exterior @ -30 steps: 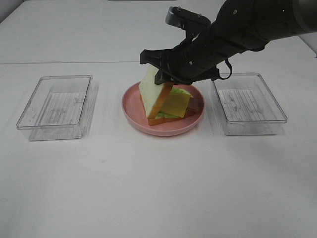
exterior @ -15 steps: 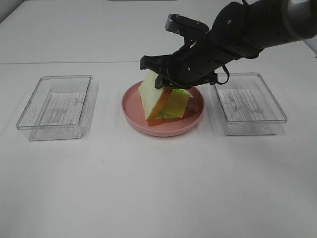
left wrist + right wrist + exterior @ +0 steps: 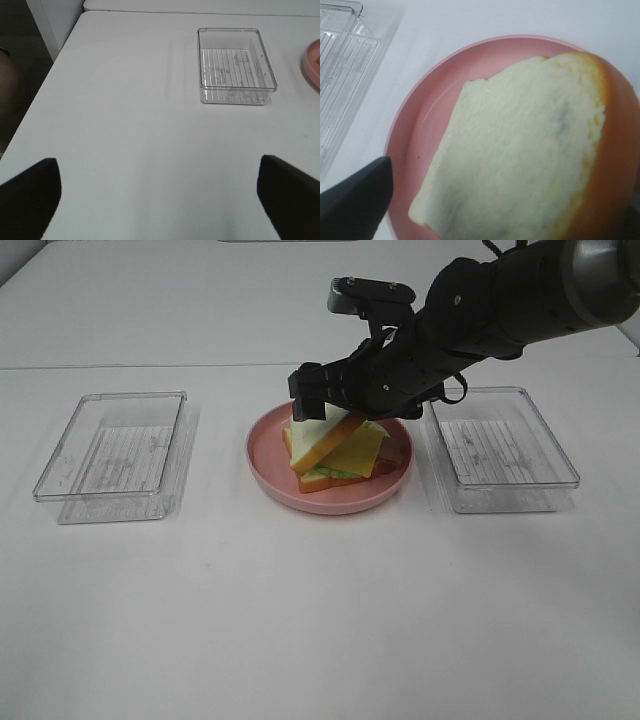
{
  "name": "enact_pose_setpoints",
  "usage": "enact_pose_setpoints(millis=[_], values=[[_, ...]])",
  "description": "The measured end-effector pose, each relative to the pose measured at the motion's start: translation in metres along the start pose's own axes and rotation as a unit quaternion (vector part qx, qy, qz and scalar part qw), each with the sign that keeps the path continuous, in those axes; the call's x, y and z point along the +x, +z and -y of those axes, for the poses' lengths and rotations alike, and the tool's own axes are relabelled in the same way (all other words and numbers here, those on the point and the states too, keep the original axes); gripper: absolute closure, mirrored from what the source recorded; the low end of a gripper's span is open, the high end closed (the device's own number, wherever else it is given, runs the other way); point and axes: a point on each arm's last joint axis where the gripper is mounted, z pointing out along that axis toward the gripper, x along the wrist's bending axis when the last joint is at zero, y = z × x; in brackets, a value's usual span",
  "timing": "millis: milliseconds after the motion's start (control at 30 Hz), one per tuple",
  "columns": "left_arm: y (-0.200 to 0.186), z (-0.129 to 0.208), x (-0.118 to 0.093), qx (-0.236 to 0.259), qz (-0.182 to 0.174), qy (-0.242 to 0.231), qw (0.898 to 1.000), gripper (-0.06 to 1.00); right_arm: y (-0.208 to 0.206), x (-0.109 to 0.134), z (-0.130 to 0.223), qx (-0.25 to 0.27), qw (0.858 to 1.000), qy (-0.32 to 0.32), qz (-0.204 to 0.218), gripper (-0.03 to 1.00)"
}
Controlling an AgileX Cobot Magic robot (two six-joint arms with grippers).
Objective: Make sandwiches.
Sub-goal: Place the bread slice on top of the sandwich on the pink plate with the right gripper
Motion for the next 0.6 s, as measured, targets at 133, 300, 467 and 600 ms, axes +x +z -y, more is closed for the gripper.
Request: enact_pose_setpoints(millis=[133,300,467,600], values=[[0.000,0.000,0.000,0.000,0.000,0.000,1.000,-0.04,0.000,-0.002,0.000,0.000,0.999,-0.038,0.010,0.05],[0.000,0.000,0.000,0.000,0.000,0.000,1.000,-0.04,0.000,-0.005,0.002,0.010,0.994,-0.101,0.028,0.05],[0.000,0.000,0.000,0.000,0.000,0.000,1.000,-0.04,0.000,-0.009,0.007,0.041,0.988,-0.141,0.044,0.05],[0.000,0.000,0.000,0.000,0.000,0.000,1.000,-0.04,-0.001,-0.012,0.009,0.057,0.981,-0.174,0.057,0.05]])
